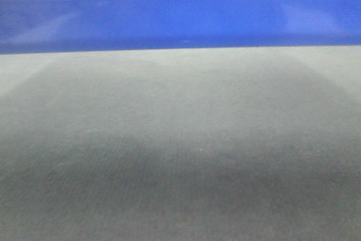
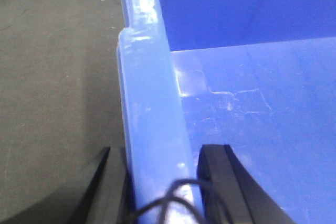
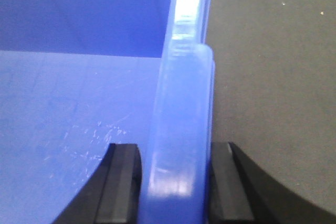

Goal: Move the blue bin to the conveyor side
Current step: 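Carry the bin in both grippers past the red frame toward the table, then lower the blue bin with both grippers onto the dark grey table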

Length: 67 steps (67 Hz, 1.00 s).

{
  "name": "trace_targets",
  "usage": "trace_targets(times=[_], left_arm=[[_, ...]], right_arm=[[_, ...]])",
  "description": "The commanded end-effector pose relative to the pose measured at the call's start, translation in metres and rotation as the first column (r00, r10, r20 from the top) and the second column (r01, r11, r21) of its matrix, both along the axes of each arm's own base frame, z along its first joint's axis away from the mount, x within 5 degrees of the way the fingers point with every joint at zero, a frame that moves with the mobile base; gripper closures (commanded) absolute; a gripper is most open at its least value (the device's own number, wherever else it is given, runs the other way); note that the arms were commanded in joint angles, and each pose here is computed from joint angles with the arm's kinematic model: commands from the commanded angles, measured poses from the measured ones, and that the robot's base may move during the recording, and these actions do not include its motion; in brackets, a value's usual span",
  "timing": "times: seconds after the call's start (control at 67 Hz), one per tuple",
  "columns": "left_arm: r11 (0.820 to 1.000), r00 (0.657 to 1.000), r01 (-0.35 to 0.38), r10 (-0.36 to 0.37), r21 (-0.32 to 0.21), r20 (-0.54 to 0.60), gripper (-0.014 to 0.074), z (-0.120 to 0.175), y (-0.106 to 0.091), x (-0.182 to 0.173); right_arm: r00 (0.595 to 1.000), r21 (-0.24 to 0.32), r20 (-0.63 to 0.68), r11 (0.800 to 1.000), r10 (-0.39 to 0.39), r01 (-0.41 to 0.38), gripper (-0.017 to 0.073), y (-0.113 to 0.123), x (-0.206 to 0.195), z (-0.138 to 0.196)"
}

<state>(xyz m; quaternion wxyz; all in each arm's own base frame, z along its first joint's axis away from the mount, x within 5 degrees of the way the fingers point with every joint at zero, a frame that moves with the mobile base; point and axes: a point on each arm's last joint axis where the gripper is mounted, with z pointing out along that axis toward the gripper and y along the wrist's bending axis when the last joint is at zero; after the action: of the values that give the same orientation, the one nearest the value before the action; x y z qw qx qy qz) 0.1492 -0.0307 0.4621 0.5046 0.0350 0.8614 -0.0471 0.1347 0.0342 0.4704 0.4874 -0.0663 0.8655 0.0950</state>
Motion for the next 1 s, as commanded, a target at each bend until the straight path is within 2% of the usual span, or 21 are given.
trace_targets(times=[0.0,0.986], left_arm=[[1.0,0.99,0.008,-0.011,0.021,0.144,0.0603,0.0164,0.0024,-0.0037],[1.0,0.99,0.008,-0.011,0.021,0.144,0.0603,0.0164,0.0024,-0.0037]], right_arm=[[0.982,-0.009,0.191,1.0,-0.012,0.014,0.0638,-0.0042,-0.0043,0.0217],[0.982,-0.009,0.191,1.0,-0.012,0.014,0.0638,-0.0042,-0.0043,0.0217]])
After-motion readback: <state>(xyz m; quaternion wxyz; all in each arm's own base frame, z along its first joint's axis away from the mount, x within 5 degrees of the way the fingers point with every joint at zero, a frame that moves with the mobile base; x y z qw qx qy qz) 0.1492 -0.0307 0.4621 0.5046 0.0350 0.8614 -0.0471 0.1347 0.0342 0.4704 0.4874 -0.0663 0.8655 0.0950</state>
